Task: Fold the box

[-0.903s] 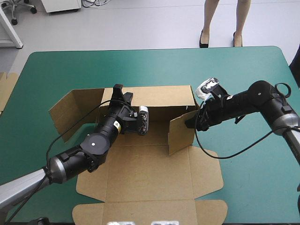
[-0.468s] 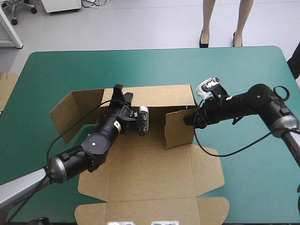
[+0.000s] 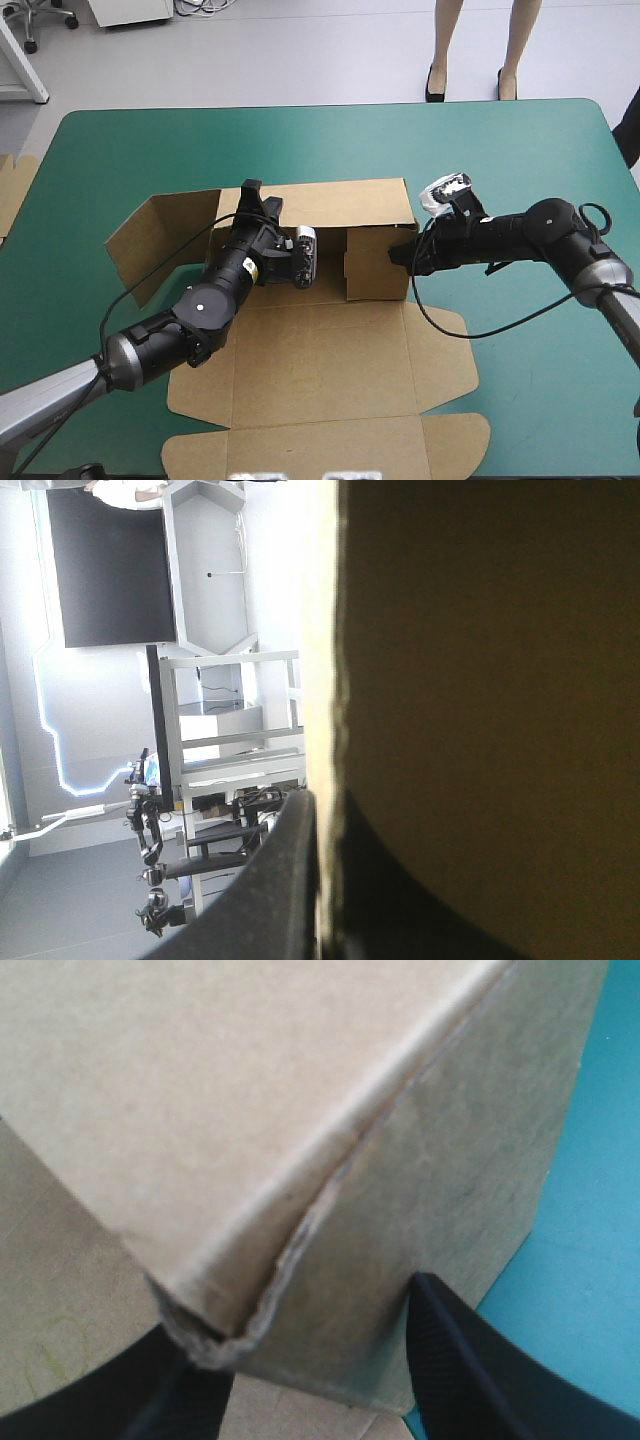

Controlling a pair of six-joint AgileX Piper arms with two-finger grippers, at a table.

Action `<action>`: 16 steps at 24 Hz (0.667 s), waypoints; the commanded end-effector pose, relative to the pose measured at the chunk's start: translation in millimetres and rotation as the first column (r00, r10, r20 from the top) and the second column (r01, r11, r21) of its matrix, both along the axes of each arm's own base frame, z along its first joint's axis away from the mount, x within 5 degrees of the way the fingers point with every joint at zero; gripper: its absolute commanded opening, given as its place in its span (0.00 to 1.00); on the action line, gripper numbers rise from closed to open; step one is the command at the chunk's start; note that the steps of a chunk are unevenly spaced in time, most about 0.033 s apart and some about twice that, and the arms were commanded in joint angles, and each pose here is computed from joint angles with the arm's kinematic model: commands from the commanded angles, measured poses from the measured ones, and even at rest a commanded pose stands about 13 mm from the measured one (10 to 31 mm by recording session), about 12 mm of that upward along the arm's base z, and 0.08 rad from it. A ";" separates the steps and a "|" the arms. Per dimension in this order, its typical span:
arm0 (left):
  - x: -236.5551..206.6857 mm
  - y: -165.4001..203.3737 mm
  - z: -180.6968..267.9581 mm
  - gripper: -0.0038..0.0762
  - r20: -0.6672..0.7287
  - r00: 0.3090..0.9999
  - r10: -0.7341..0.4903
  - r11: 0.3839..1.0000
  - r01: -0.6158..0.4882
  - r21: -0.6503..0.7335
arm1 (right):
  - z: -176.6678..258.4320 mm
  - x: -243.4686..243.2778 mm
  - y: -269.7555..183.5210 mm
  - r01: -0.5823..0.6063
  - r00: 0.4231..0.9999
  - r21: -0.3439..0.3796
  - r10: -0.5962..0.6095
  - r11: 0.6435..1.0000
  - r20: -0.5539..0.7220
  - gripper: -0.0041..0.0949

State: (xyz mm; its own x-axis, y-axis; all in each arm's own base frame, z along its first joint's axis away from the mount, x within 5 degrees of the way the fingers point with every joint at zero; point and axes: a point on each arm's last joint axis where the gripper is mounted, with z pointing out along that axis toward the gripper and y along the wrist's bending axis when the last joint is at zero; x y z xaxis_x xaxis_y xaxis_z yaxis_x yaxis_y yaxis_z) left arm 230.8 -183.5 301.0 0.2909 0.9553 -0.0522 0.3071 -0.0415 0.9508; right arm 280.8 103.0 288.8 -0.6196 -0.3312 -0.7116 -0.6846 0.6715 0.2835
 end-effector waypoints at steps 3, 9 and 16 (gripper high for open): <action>-2.4 1.4 19.0 0.03 0.067 0.998 -0.004 1.000 0.005 -0.022 | 30.4 -5.1 -8.8 0.104 0.986 -0.015 -0.101 0.995 0.136 0.51; -2.4 1.5 19.1 0.03 0.068 0.998 -0.002 1.000 0.003 -0.021 | 31.1 -6.0 -8.5 0.137 0.982 0.003 -0.136 0.991 0.131 0.51; -2.4 1.3 19.2 0.03 0.069 0.998 -0.005 1.000 0.007 -0.019 | 32.3 -3.9 10.5 0.129 0.954 -0.075 -0.104 0.989 0.281 0.51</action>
State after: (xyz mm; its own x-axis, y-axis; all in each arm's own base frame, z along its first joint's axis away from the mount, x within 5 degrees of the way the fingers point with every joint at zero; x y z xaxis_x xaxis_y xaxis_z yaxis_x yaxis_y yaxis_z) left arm 230.7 -183.8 301.0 0.2941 0.9544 -0.0521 0.3072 -0.0427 0.9507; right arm 274.7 115.1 300.6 -0.5250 -0.3783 -0.7624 -0.6712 0.7349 0.0975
